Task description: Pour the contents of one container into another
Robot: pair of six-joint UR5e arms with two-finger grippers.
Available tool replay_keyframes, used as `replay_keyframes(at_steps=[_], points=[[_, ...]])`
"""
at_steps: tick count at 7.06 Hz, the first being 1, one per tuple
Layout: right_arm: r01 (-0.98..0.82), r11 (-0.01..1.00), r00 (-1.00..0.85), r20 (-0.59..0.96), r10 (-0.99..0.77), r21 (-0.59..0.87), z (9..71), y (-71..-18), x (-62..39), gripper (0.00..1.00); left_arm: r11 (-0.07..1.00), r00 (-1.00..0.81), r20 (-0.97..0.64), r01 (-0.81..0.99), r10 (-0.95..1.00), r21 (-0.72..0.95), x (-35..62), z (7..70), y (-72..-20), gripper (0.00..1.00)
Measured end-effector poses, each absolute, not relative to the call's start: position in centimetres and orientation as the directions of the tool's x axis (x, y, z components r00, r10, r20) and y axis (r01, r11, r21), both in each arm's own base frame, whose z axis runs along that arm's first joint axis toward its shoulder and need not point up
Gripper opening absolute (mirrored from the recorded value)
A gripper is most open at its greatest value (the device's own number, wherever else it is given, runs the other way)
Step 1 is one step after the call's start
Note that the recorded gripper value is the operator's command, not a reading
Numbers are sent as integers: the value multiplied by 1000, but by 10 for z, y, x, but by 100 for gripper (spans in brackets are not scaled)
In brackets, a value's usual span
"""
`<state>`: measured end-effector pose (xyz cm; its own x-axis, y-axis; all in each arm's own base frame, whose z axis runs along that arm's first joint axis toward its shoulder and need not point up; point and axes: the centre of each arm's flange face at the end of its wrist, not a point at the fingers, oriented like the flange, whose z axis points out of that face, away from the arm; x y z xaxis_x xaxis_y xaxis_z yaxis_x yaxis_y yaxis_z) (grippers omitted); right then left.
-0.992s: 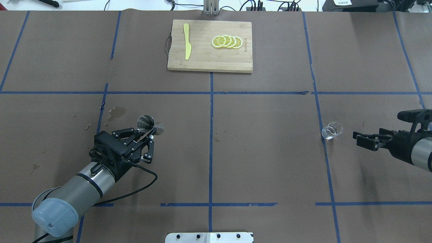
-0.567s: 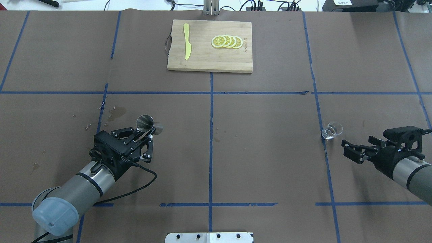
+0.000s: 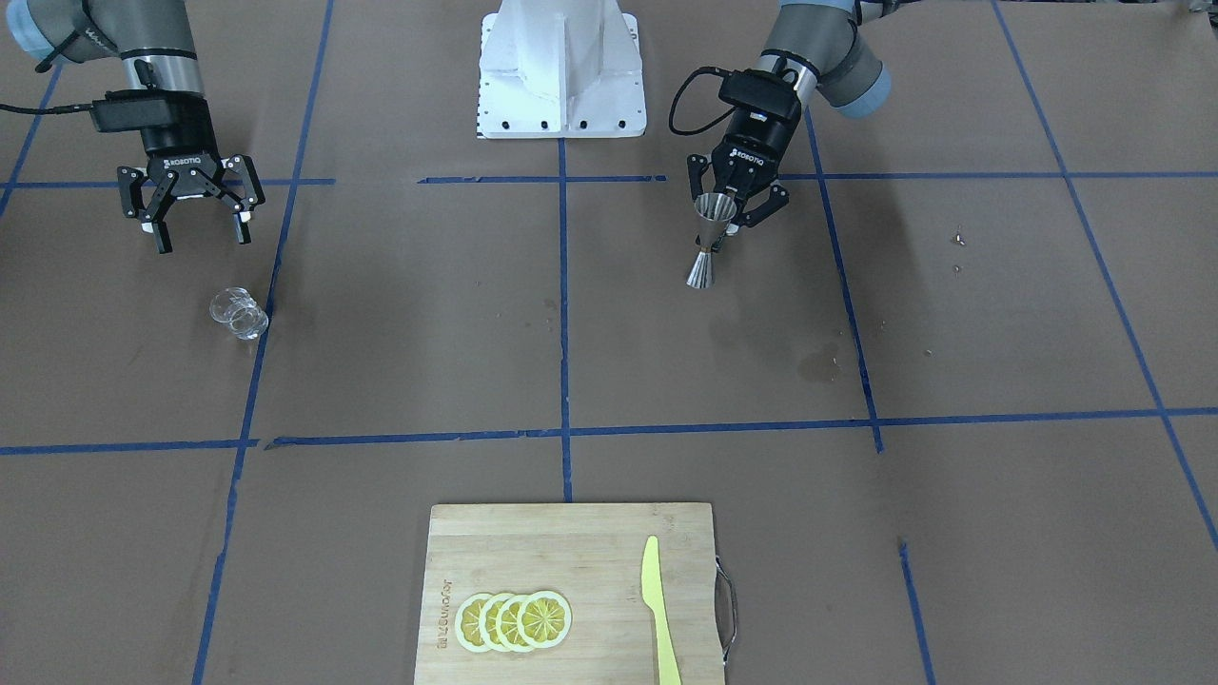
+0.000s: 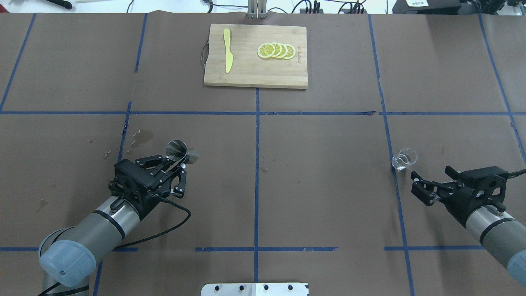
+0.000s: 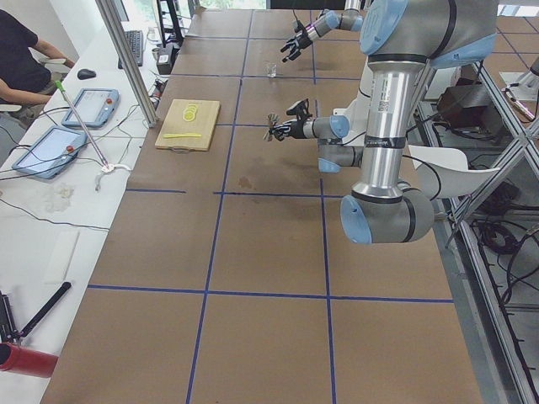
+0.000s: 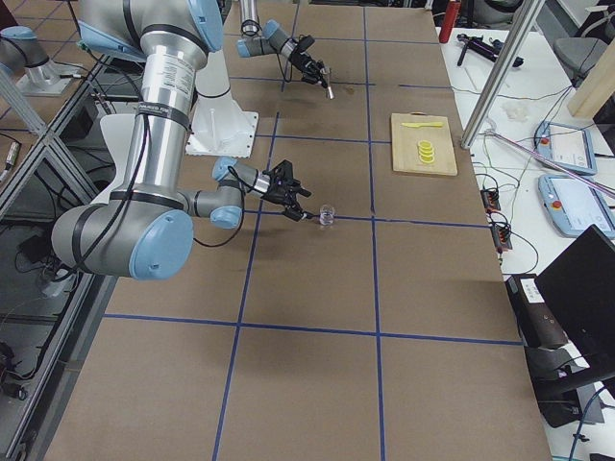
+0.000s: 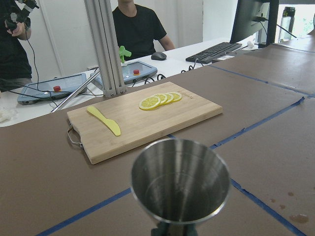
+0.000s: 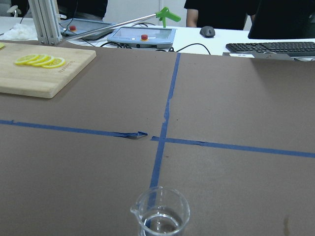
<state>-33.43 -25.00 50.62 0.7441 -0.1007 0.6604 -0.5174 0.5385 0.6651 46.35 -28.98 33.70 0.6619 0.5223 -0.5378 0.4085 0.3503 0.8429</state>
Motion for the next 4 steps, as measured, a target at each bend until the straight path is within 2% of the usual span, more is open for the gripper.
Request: replay_keyframes(at_steps=[2, 4], points=[[-557, 451, 755, 651, -74, 698, 519, -249, -373, 99, 350, 665, -535, 405, 521, 845, 463, 340, -290, 0], [-576, 420, 750, 658, -68, 701, 519, -251, -398, 99, 351, 670, -530, 398, 520, 847, 462, 343, -290, 0]])
